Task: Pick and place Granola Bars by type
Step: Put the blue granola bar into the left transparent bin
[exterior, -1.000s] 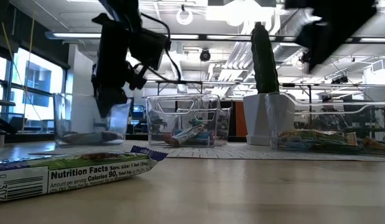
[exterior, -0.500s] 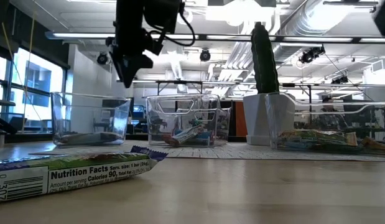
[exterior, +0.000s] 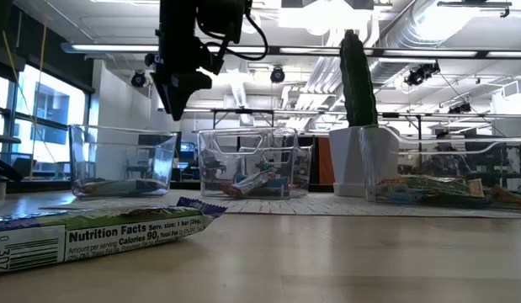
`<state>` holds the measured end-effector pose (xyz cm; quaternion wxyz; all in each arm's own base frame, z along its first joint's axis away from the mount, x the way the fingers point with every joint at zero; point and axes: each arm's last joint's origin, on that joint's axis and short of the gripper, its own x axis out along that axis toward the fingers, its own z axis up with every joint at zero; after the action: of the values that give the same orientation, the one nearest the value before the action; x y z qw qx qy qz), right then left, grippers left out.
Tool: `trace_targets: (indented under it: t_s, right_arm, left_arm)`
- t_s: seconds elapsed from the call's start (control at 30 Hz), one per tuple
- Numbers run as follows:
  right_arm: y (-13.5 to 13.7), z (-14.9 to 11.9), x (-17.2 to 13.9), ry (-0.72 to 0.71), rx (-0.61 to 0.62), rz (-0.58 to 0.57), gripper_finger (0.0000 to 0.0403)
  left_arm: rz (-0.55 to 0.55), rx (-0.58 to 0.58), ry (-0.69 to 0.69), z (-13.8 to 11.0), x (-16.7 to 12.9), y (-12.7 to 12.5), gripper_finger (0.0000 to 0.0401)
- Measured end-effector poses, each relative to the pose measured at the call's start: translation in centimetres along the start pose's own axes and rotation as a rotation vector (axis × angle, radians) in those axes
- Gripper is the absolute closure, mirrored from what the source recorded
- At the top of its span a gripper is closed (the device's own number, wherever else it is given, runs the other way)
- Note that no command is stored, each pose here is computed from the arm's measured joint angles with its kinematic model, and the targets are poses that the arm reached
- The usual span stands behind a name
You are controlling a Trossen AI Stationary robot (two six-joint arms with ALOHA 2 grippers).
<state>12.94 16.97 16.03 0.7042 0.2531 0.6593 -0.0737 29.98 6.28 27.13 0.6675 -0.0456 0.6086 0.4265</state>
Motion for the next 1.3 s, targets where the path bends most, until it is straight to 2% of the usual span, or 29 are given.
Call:
trace_targets:
  t_s: [0.2,0.43,0.57,0.7,0.9,1.03,1.13,1.23,1.3]
  right_arm:
    - [0.4,-0.4,0.2,-0.018,0.007,0.02,0.0219]
    - [1.1,-0.7,3.3,0.056,-0.001,-0.044,0.0219]
    - [1.5,-0.6,4.0,0.063,-0.004,-0.099,0.0221]
    - [1.6,-0.5,3.7,0.059,-0.008,-0.155,0.0242]
    - [2.6,0.0,3.1,0.081,-0.05,-0.12,0.0295]
    - [4.8,1.7,1.5,0.07,-0.118,-0.014,0.031]
    - [5.9,3.9,0.1,-0.001,-0.206,0.012,0.0312]
    - [6.9,7.2,-2.1,-0.168,-0.332,0.005,0.0313]
    - [6.7,9.8,-3.6,-0.32,-0.433,-0.088,0.0313]
  left_arm:
    - [-0.001,-0.04,0.0,0.0,0.0,0.0,0.0227]
    - [-0.003,-0.048,0.001,0.0,0.0,0.0,0.0227]
    - [-0.004,-0.049,-0.001,0.0,0.0,0.0,0.0227]
    - [-0.002,-0.051,-0.004,0.0,0.0,0.0,0.0227]
    - [-0.011,-0.034,0.001,0.0,-0.1,0.0,0.0227]
    - [-0.004,-0.002,0.026,0.0,-1.9,1.0,0.0227]
    - [-0.005,0.008,0.027,0.1,-4.1,2.0,0.0227]
    - [-0.06,-0.016,-0.068,0.7,-6.7,3.0,0.0227]
    - [-0.09,-0.02,-0.137,1.0,-8.8,4.2,0.0227]
